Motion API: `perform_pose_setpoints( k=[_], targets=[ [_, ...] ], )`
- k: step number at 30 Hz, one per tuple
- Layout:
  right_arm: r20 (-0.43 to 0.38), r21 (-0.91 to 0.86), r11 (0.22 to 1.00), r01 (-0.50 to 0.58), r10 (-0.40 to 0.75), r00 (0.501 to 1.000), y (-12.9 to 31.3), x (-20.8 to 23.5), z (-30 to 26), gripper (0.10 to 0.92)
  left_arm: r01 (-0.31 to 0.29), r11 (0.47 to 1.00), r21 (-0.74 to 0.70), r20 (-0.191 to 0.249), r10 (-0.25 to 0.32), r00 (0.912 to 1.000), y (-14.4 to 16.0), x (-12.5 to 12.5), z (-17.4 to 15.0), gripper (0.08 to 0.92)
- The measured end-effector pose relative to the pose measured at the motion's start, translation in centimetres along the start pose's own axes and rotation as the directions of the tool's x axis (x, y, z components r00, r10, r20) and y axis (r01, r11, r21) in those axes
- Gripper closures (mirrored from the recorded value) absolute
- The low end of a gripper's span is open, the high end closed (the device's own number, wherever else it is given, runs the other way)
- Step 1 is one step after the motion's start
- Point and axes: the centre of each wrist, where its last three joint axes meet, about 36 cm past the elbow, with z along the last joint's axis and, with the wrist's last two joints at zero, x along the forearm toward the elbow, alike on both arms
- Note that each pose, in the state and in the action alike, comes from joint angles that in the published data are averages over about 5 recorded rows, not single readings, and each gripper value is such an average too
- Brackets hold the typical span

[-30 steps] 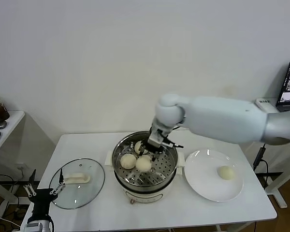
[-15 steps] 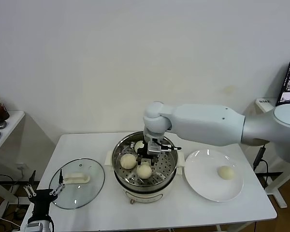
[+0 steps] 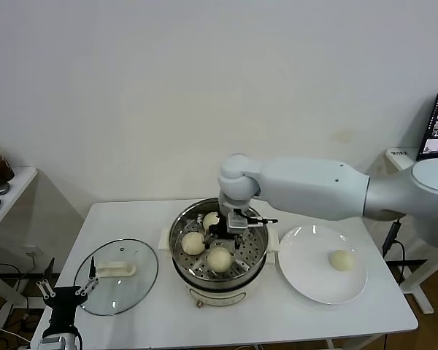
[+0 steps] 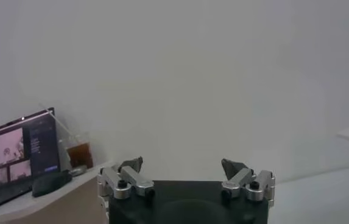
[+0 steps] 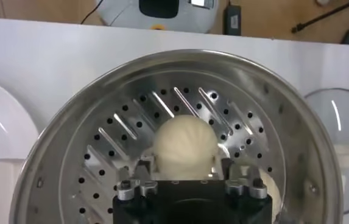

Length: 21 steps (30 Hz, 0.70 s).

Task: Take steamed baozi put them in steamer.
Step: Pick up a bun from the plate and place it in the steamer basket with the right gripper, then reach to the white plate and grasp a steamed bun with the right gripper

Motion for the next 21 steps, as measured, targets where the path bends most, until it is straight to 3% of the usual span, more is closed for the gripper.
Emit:
perform_pose_setpoints(
  k=[6,12,16,21],
  targets=[
    [-0.022,-0.09,0.995,-0.036,0.034,0.999,2.3,3.2,0.6,0.2,-0.003,1.0,-0.003,0.012,0.003,0.9999,0.1,-0.3,-0.2,0.177],
    [-0.08,-0.336,0.936,-0.102,0.08,0.994,7.7,6.9,1.1,0.2,-0.012,1.0,-0.006,0.029,0.012,0.9995,0.2,-0.7,-0.4,0.177],
    [-0.146,-0.552,0.821,-0.144,0.075,0.986,12.8,8.7,0.7,0.2,-0.017,1.0,-0.006,0.036,0.018,0.9992,0.1,-0.9,-0.6,0.177],
    [-0.213,-0.768,0.611,-0.191,0.037,0.976,20.1,9.1,-0.5,0.2,-0.027,1.0,-0.007,0.039,0.027,0.9989,-0.1,-1.0,-0.6,0.177]
  ],
)
